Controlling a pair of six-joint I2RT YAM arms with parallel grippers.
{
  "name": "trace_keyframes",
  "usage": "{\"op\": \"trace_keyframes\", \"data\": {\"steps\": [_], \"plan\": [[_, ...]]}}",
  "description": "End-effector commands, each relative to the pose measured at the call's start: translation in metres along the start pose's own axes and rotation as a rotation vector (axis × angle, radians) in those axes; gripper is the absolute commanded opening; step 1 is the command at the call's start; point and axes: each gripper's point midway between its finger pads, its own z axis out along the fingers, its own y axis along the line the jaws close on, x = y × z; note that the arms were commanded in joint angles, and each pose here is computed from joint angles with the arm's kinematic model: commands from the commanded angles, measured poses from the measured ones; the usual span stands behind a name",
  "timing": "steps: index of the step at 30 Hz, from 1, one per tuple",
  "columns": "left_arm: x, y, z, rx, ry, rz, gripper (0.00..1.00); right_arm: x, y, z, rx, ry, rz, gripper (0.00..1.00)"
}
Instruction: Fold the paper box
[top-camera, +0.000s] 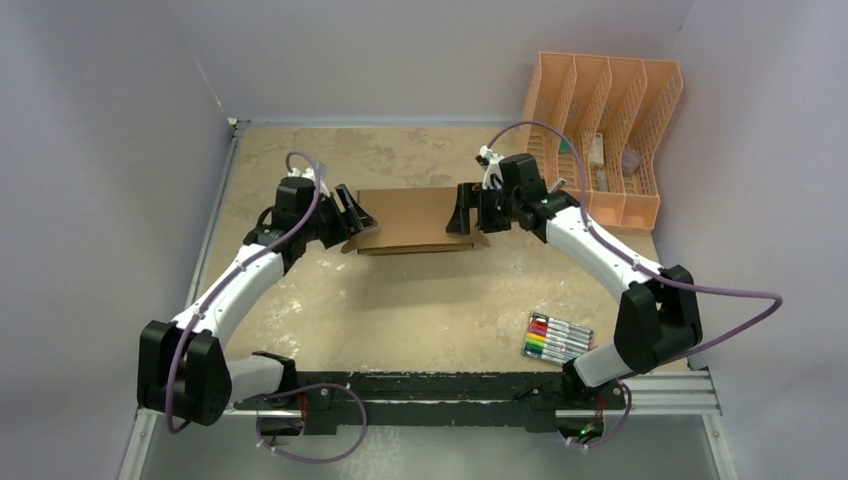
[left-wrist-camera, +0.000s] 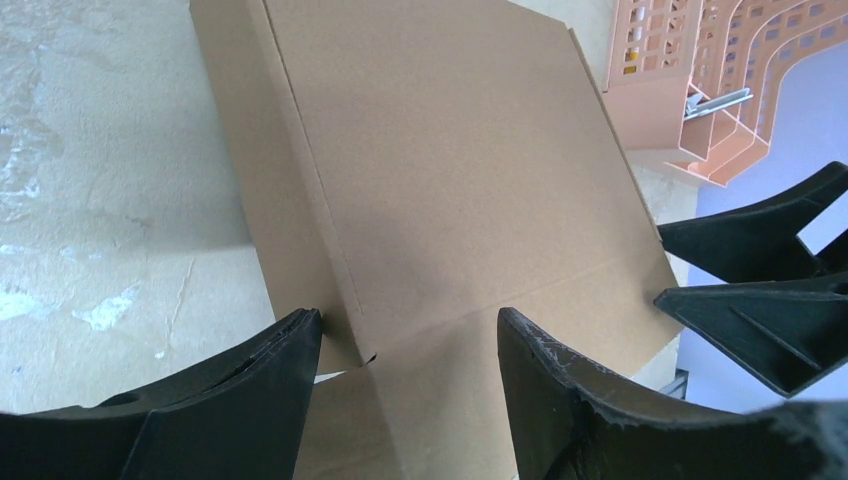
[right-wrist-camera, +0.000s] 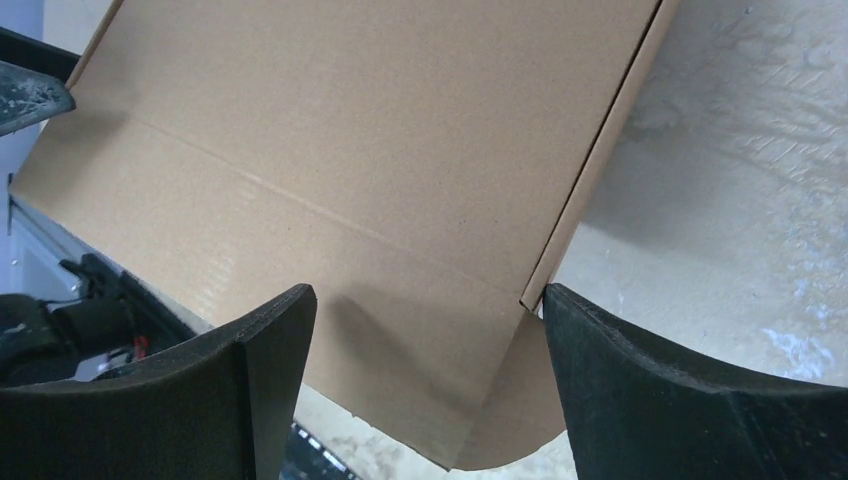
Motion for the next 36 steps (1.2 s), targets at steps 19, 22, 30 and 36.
{"op": "trace_keyframes", "data": {"steps": [19,22,30,36], "plan": [[-0.039,-0.067,-0.015,0.073,0.064,-0.108,0.64,-0.057,0.066,-0.03,-0.12,0.06,0.123,0.88],[-0.042,-0.063,-0.004,0.059,0.076,-0.093,0.64,-0.063,0.059,-0.014,-0.098,0.055,0.15,0.88],[-0.057,-0.049,0.02,-0.004,0.109,-0.032,0.64,-0.086,0.03,0.007,-0.011,0.042,0.172,0.88],[-0.063,-0.06,0.026,0.05,0.109,-0.04,0.64,-0.105,0.039,0.004,-0.058,-0.007,0.107,0.88]]}}
